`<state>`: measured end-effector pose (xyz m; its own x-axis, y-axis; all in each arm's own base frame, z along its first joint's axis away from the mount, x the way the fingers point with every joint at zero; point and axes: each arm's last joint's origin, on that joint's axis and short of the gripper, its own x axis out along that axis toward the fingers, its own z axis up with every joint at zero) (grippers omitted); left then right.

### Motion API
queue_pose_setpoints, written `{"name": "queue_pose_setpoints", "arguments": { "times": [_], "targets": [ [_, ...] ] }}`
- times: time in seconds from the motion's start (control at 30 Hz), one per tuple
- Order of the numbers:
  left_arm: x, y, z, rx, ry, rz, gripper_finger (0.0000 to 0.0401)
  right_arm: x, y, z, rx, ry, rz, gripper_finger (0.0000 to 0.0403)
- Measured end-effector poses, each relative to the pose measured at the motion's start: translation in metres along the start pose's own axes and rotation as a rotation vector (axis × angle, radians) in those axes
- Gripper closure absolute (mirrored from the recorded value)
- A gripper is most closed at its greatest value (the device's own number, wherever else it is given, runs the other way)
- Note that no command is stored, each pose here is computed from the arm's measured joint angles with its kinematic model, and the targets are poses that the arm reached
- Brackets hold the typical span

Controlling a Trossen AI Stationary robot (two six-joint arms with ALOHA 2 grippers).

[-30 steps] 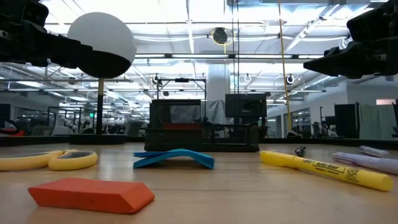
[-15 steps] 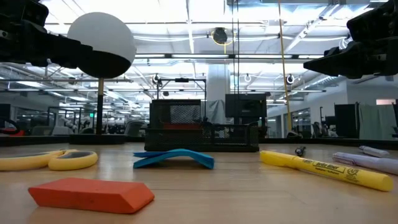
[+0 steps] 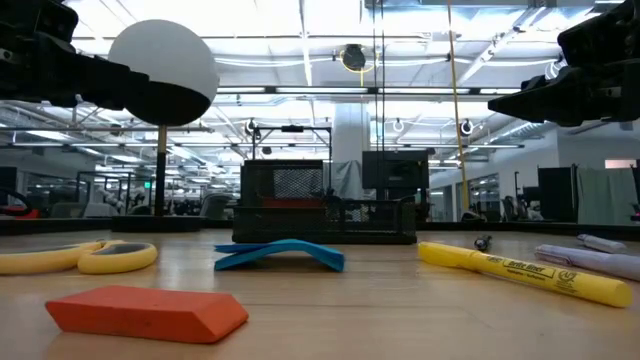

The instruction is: Pick and place office supplies into organizer

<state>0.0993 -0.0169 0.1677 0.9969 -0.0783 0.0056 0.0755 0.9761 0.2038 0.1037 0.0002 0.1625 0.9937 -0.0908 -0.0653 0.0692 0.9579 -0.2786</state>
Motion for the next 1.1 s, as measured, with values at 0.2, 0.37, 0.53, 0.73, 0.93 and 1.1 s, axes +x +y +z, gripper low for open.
{"name": "queue_pose_setpoints", "arguments": {
  "times": [0.2, 0.37, 0.53, 0.73, 0.93, 1.1],
  "targets": [
    [0.000, 0.000, 0.000, -0.002, -0.002, 0.007, 0.0231, 0.000, 0.000, 0.000, -0.112, -0.004, -0.004, 0.0303],
    [0.000, 0.001, 0.004, -0.007, -0.041, 0.016, 0.0231, 0.000, -0.002, 0.006, -0.338, -0.059, -0.033, 0.0303],
    [0.000, 0.002, 0.009, -0.040, -0.087, 0.024, 0.0231, -0.001, -0.003, 0.011, -0.403, -0.104, -0.057, 0.0303],
    [-0.002, 0.005, 0.016, -0.143, -0.166, 0.076, 0.0231, -0.003, -0.007, 0.023, -0.421, -0.220, -0.122, 0.0303],
    [-0.003, 0.007, 0.024, -0.109, -0.251, 0.082, 0.0231, -0.014, -0.016, 0.048, -0.294, -0.488, -0.249, 0.0303],
    [-0.006, 0.011, 0.030, 0.002, -0.291, 0.198, 0.0231, -0.018, -0.018, 0.054, -0.165, -0.574, -0.243, 0.0303]
  ]
}}
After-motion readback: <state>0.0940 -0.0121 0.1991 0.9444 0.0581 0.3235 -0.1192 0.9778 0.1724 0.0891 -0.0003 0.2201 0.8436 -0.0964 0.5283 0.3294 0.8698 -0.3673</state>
